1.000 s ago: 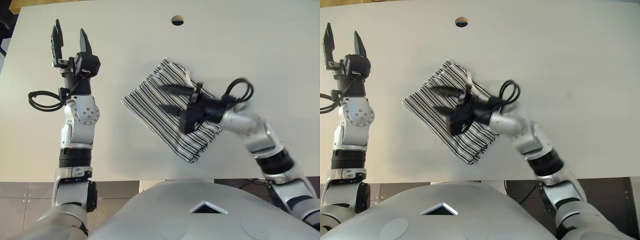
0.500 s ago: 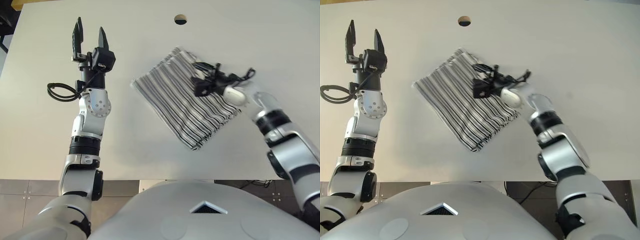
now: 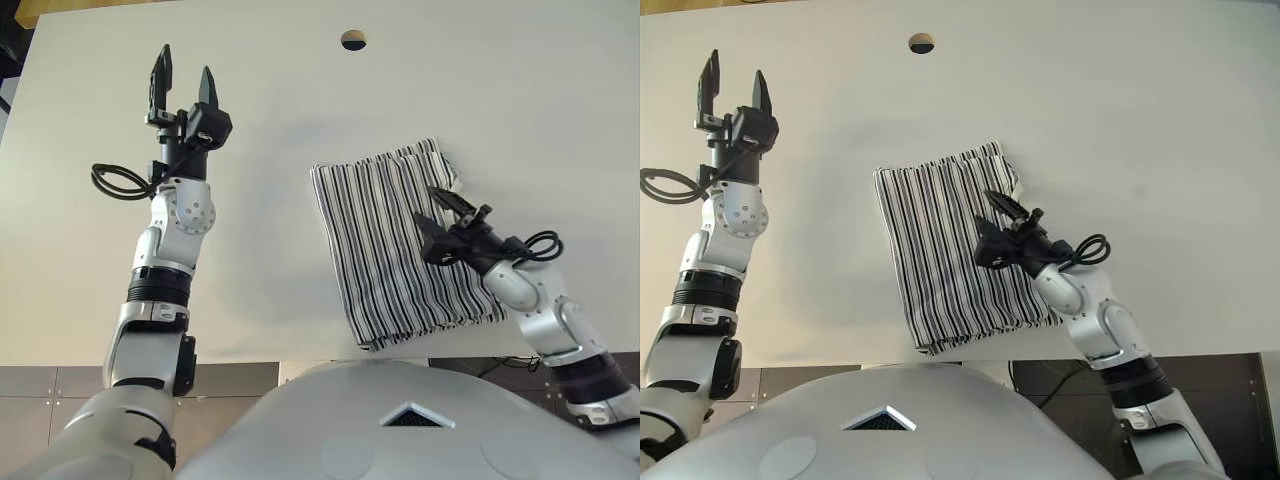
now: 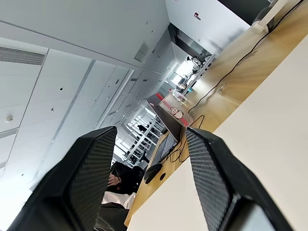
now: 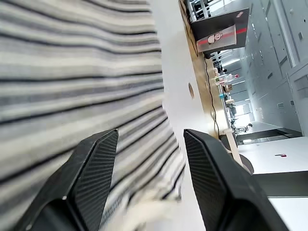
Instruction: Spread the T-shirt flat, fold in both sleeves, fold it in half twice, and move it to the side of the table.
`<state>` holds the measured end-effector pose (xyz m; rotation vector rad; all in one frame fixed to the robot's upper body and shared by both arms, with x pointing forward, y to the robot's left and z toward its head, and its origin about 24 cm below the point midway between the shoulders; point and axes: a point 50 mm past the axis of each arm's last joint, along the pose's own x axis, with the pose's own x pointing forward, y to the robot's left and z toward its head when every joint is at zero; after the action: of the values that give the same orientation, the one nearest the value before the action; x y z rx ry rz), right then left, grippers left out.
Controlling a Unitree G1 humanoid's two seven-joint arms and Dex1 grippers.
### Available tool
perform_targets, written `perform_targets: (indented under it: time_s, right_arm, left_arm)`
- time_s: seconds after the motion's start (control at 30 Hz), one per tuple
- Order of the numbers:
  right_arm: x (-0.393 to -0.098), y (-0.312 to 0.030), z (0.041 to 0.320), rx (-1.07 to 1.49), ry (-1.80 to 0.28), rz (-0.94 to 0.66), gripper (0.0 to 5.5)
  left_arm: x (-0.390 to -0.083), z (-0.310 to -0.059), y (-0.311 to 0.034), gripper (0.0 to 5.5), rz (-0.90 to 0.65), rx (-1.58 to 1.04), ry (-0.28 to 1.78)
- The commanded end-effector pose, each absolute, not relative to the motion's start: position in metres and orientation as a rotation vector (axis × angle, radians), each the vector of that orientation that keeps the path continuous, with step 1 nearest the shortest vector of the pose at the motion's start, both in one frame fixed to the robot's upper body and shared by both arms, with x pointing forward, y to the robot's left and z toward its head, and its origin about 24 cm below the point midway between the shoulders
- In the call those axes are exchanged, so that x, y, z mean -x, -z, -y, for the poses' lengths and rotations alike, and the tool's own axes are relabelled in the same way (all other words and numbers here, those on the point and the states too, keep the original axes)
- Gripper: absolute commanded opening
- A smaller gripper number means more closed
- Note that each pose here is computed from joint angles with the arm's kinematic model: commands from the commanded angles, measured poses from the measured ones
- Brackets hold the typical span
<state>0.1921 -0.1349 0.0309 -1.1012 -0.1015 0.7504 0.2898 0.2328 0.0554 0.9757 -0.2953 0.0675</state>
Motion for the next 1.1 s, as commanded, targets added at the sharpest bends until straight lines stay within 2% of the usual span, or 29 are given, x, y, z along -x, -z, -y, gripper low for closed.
perform_targets:
  time_s: [0.03,0.13,0.23,0.3,0.37,0.43,0.53,0.67,0.8,0.9,0.93,0.97,1.03,1.1]
  right_arm:
    - [-0.208,-0.049,0.108,1.033,-0.686,0.224,2.53]
    - [-0.211,-0.069,0.119,1.032,-0.669,0.292,2.53]
    - [-0.198,-0.079,0.130,1.132,-0.831,0.326,2.53]
    - [-0.192,-0.063,0.125,1.211,-0.989,0.286,2.53]
    - [-0.186,-0.030,0.113,1.264,-1.222,0.213,2.53]
    - [-0.199,-0.007,0.097,1.298,-1.331,0.179,2.53]
    - [-0.228,0.006,0.079,1.318,-1.315,0.158,2.53]
    - [-0.258,0.016,0.071,1.303,-1.232,0.086,2.53]
    - [-0.267,0.020,0.065,1.253,-1.158,0.083,2.53]
    - [-0.260,0.015,0.076,1.244,-1.149,0.122,2.53]
    - [-0.257,0.012,0.080,1.241,-1.146,0.144,2.53]
    - [-0.254,0.000,0.080,1.218,-1.121,0.234,2.53]
    - [-0.246,-0.049,0.076,1.069,-0.996,0.555,2.53]
    - [-0.243,-0.101,0.087,0.926,-0.786,0.754,2.53]
  left_arm:
    - [-0.294,-0.234,-0.061,2.64,0.320,-0.989,-0.071]
    - [-0.297,-0.229,-0.063,2.64,0.336,-0.986,-0.060]
    - [-0.295,-0.226,-0.062,2.64,0.340,-0.989,-0.045]
    - [-0.295,-0.225,-0.061,2.64,0.341,-0.984,-0.047]
    - [-0.298,-0.220,-0.061,2.64,0.349,-0.971,-0.040]
    - [-0.300,-0.215,-0.061,2.64,0.356,-0.962,-0.033]
    - [-0.303,-0.208,-0.059,2.64,0.360,-0.948,-0.023]
    - [-0.305,-0.202,-0.056,2.64,0.360,-0.938,-0.009]
    - [-0.306,-0.201,-0.055,2.64,0.360,-0.937,-0.004]
    - [-0.301,-0.205,-0.058,2.64,0.374,-0.945,0.025]
    - [-0.298,-0.208,-0.059,2.64,0.378,-0.940,0.039]
    - [-0.294,-0.209,-0.060,2.64,0.391,-0.941,0.063]
    - [-0.282,-0.211,-0.065,2.64,0.429,-0.964,0.135]
    - [-0.270,-0.215,-0.069,2.64,0.451,-1.009,0.221]
